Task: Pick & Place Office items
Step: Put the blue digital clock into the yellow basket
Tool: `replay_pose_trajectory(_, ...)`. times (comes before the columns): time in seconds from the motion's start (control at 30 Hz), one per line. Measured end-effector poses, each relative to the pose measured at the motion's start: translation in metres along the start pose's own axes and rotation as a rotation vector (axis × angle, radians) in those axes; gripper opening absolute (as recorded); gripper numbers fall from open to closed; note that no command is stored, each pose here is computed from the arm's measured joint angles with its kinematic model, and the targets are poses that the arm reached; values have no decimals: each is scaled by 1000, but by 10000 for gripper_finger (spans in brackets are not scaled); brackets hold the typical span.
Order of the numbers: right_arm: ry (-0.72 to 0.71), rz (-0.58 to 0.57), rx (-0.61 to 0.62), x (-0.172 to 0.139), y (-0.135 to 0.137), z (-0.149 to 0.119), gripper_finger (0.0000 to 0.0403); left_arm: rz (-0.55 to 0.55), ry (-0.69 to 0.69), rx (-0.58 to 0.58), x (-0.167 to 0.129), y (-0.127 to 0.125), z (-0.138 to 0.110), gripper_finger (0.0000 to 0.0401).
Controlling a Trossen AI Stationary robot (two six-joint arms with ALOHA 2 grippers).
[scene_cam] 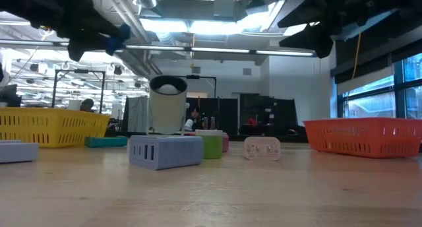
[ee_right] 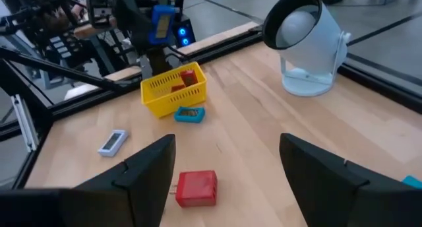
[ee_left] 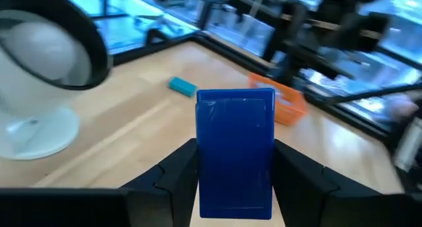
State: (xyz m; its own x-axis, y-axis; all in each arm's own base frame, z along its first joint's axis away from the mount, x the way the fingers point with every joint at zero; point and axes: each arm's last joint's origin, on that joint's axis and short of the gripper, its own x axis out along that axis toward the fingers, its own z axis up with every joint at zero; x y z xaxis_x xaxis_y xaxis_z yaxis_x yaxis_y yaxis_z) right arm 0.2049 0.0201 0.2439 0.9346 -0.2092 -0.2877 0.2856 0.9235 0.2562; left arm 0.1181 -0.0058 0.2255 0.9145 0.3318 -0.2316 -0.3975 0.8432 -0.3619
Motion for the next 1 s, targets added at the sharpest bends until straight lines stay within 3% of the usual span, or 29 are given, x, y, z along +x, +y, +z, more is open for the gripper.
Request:
replay_pose_trajectory(0.2,-19,3,-15,0,-1,3,271,-107,50,68,-16,4,-3,161)
replay_pose_trajectory(0.6,-49,-79,49,5,-22,11,271,-51,255,29,-26,20,-22,161)
replay_pose_trajectory(1.0,-40,-69,47,6,-28,13,271,118,348,-338,-22,24,-32,161)
